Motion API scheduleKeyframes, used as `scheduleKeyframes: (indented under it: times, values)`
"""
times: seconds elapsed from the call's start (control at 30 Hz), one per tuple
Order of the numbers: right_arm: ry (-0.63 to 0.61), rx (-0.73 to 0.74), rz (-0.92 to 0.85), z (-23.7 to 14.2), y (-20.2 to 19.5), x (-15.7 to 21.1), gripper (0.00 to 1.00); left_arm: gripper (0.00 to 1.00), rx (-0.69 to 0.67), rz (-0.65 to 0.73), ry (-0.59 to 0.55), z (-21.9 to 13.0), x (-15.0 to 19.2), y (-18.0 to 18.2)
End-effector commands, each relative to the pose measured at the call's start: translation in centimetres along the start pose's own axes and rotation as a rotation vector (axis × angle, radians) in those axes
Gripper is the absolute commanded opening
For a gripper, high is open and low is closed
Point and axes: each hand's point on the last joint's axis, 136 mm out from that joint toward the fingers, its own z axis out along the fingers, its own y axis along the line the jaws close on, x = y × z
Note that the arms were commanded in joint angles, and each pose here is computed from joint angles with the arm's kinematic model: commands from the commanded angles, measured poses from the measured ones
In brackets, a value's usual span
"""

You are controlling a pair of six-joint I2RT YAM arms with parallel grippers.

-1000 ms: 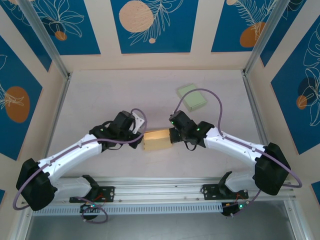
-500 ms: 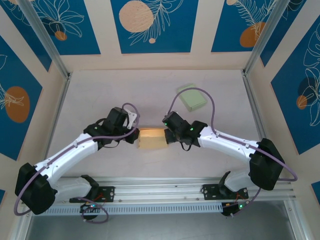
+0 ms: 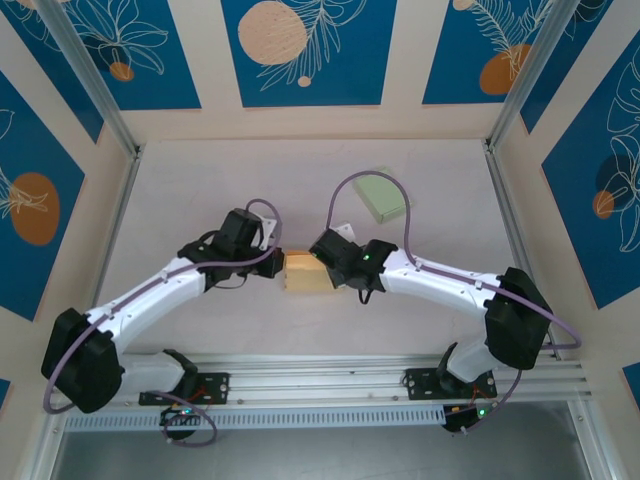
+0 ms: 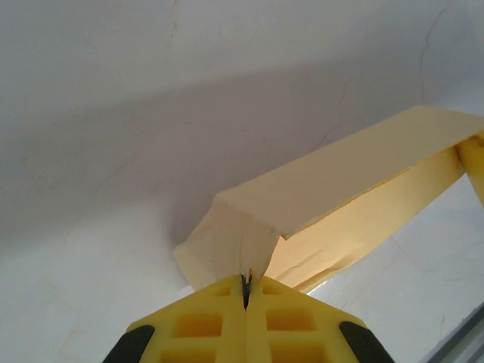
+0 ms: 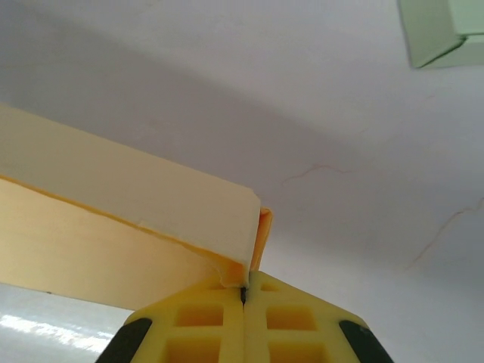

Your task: Fold the paper box

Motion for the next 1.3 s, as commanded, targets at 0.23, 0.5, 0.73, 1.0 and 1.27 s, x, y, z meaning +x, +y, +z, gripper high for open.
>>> scheduleKeyframes:
  times: [0.23, 0.5, 0.73, 1.0, 1.27]
  values:
    - [-0.062, 0.038, -0.029, 1.1, -0.8, -1.8, 0.00, 0.00, 0.057, 0.002, -0.054, -0.1, -4.8, -2.2]
    - [-0.069, 0.023, -0.037, 1.7, -0.7, -2.2, 0.04, 0.00, 0.029, 0.016, -0.005, 0.4, -4.3, -1.5]
    - [-0.066, -0.046, 0.042, 2.1, -0.2, -2.8, 0.14, 0.00, 0.002, -0.021, -0.030, 2.6, -2.5, 0.3]
    - [-0.068, -0.120, 0.099, 2.6, 0.2, -3.5, 0.28, 0.00, -0.015, -0.004, -0.048, 2.7, -2.3, 0.8]
    - [-0.056, -0.142, 0.109, 2.9, 0.3, -3.3, 0.33, 0.00, -0.002, 0.006, -0.054, 2.4, -2.4, 0.5]
